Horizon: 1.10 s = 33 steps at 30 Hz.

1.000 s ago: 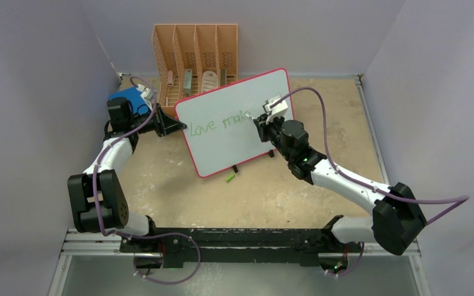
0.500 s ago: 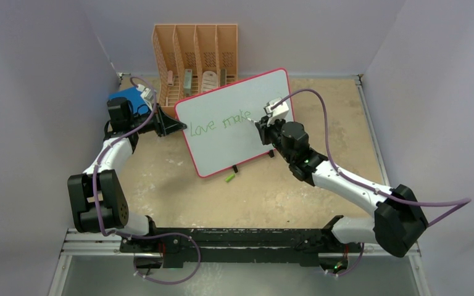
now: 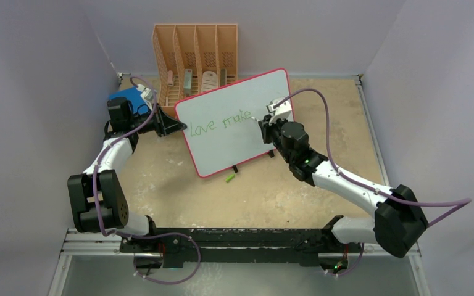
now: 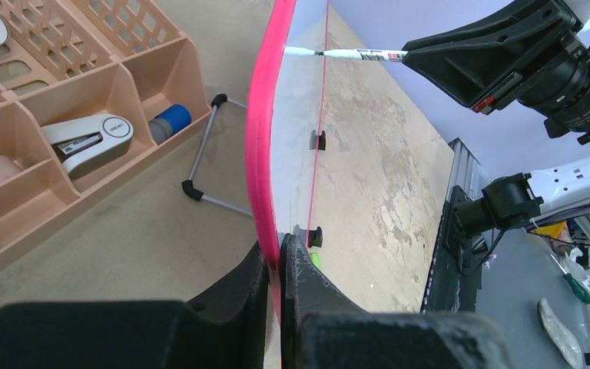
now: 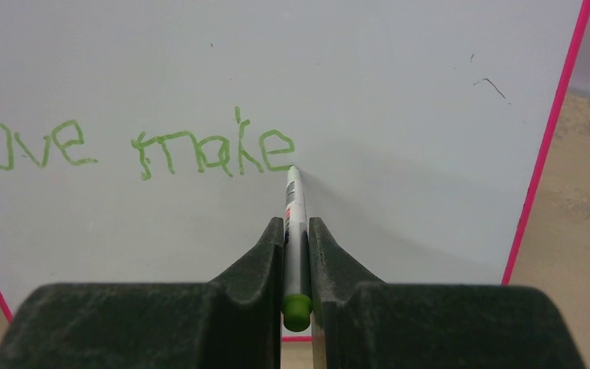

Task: Write a sentence on the whiteboard

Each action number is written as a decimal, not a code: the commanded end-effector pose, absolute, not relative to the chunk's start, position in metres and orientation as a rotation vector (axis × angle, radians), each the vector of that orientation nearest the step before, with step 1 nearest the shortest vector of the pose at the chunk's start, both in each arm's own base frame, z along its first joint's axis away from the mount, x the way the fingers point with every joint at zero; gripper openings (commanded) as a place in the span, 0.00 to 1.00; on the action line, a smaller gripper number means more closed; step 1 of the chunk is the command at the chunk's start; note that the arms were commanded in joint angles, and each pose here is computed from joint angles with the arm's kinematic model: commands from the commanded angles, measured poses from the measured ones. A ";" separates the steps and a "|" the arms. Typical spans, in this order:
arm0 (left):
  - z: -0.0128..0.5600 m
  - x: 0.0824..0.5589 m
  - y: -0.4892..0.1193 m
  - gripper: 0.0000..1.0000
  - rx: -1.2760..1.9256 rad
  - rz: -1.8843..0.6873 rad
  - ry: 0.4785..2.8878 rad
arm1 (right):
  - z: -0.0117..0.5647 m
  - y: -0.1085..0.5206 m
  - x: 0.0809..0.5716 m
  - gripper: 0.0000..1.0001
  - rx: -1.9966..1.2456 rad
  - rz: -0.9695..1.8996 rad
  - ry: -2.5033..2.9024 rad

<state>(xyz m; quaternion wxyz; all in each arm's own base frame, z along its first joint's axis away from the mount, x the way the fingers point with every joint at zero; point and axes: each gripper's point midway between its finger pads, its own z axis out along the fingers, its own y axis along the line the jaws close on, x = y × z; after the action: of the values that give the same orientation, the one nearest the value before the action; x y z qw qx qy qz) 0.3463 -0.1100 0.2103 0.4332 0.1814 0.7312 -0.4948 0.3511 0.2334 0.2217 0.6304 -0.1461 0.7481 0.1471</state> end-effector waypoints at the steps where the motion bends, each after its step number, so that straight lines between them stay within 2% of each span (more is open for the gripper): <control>1: 0.233 0.351 -0.110 0.00 0.558 -1.140 1.727 | 0.229 0.222 0.354 0.00 -0.272 0.306 1.695; 11: 0.233 0.351 -0.109 0.00 0.555 -1.138 1.728 | 0.257 0.227 0.339 0.00 -0.303 0.400 1.612; 33: 0.233 0.351 -0.110 0.00 0.555 -1.139 1.727 | 0.266 0.204 0.350 0.00 -0.205 0.363 1.569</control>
<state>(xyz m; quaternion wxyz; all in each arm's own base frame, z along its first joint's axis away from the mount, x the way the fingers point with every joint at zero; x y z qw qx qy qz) 0.3461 -0.1101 0.2105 0.4331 0.1818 0.7309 -0.4951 0.3440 0.2127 0.2359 0.6534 -0.1228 0.7318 0.1497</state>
